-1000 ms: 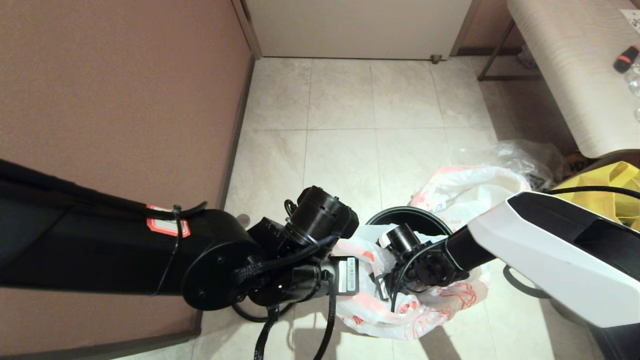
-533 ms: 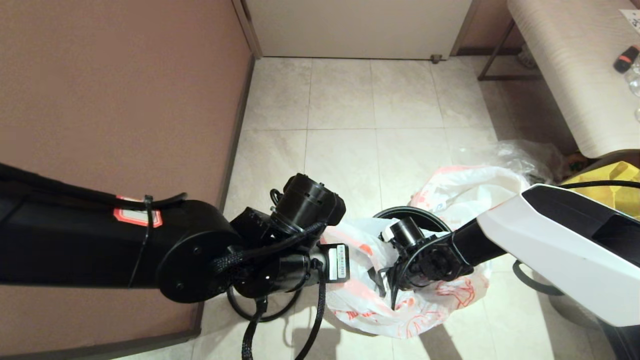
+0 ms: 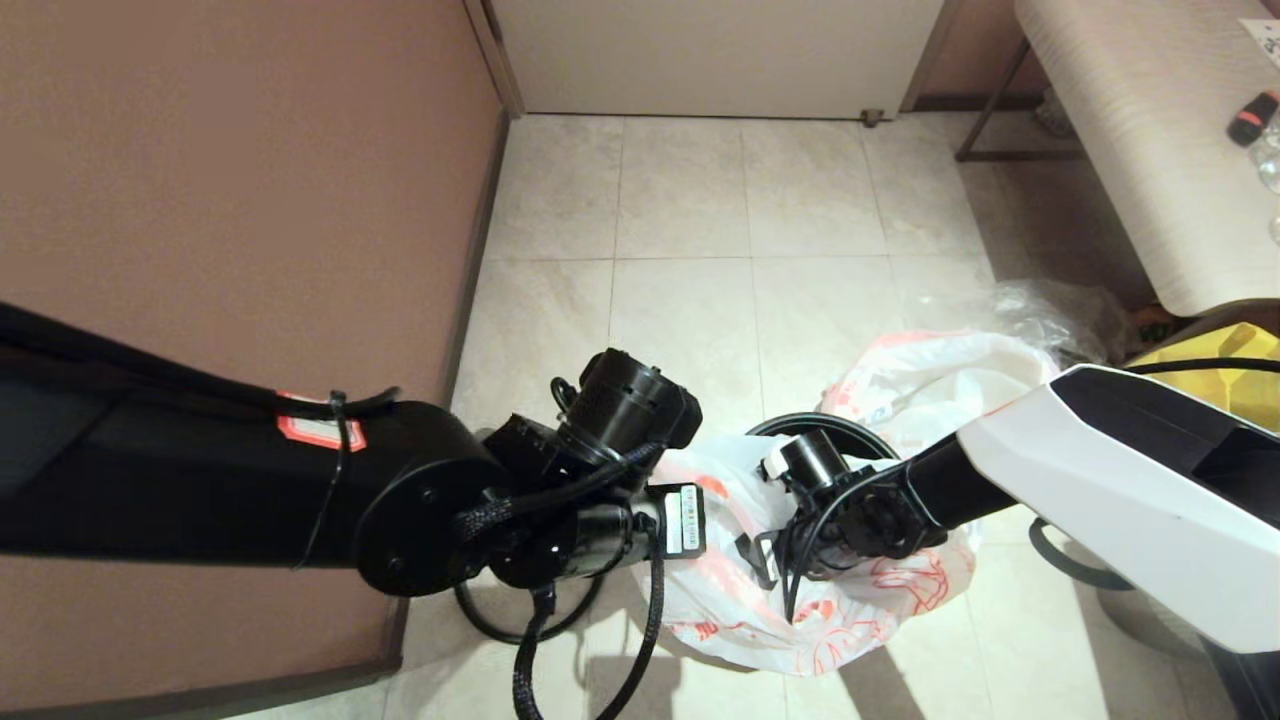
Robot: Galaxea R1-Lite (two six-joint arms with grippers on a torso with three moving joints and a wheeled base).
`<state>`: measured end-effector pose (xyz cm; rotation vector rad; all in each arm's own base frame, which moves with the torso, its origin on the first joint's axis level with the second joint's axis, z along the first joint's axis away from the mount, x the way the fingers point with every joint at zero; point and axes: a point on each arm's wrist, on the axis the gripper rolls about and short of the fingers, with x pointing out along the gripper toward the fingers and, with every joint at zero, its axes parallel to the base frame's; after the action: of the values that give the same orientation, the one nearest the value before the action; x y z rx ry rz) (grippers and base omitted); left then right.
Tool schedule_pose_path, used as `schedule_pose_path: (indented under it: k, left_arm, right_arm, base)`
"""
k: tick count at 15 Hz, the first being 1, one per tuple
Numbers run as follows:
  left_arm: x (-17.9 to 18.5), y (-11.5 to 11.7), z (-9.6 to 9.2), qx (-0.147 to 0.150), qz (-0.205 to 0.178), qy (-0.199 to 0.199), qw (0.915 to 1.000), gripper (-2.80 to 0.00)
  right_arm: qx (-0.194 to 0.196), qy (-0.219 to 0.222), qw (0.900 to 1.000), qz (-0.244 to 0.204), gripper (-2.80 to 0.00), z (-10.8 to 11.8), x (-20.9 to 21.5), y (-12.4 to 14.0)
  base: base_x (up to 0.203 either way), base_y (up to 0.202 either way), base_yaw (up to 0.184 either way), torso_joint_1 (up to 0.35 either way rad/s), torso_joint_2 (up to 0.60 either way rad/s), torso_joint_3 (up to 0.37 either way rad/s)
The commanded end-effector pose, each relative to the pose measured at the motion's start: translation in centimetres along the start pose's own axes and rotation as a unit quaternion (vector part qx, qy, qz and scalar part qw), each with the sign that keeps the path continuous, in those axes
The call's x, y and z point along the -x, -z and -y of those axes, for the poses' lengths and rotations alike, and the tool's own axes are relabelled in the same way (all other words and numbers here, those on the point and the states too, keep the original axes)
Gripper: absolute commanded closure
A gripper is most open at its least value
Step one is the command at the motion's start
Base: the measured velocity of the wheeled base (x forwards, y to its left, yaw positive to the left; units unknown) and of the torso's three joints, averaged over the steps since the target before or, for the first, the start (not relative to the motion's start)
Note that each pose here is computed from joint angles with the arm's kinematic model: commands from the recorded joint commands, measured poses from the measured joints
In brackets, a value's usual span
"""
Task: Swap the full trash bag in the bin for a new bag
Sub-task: Put the new garbage bag on the trash can
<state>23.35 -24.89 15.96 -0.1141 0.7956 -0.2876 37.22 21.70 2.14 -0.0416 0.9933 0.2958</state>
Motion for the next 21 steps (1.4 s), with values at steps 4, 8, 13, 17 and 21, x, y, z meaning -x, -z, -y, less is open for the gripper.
schedule_pose_path:
  k: [4, 8, 13, 17, 21]
  left_arm:
    - [-0.9, -0.3, -0.4, 0.010, -0.001, -0.011, 0.9999, 0.00]
    - [-0.4, -0.2, -0.6, 0.010, 0.000, -0.011, 0.9999, 0.00]
    - [-3.0, 1.5, -2.2, 0.017, -0.015, -0.033, 0.9992, 0.00]
    - [-3.6, 0.4, -2.8, 0.033, 0.014, -0.031, 0.9989, 0.00]
    - [-4.1, 0.6, -2.9, 0.030, 0.014, -0.047, 0.9984, 0.00]
  right_arm:
    - [-0.002, 0.000, 1.000, 0.002, 0.00, 0.1, 0.1, -0.1]
    - [-0.004, 0.001, 1.000, 0.005, 0.00, 0.2, 0.3, -0.2]
    - [-0.087, -0.036, 0.992, 0.083, 0.00, 0.6, 5.6, -3.0]
    - [-0.170, -0.116, 0.976, 0.076, 0.00, 3.8, 11.3, -2.6]
    - [-0.241, -0.160, 0.957, 0.028, 0.00, 10.6, 12.9, -1.7]
  base:
    - [0.000, 0.000, 0.000, 0.000, 0.00, 0.000]
    - [0.000, 0.000, 0.000, 0.000, 0.00, 0.000]
    - [0.000, 0.000, 0.000, 0.000, 0.00, 0.000]
    - [0.000, 0.000, 0.000, 0.000, 0.00, 0.000]
    - [0.000, 0.000, 0.000, 0.000, 0.00, 0.000]
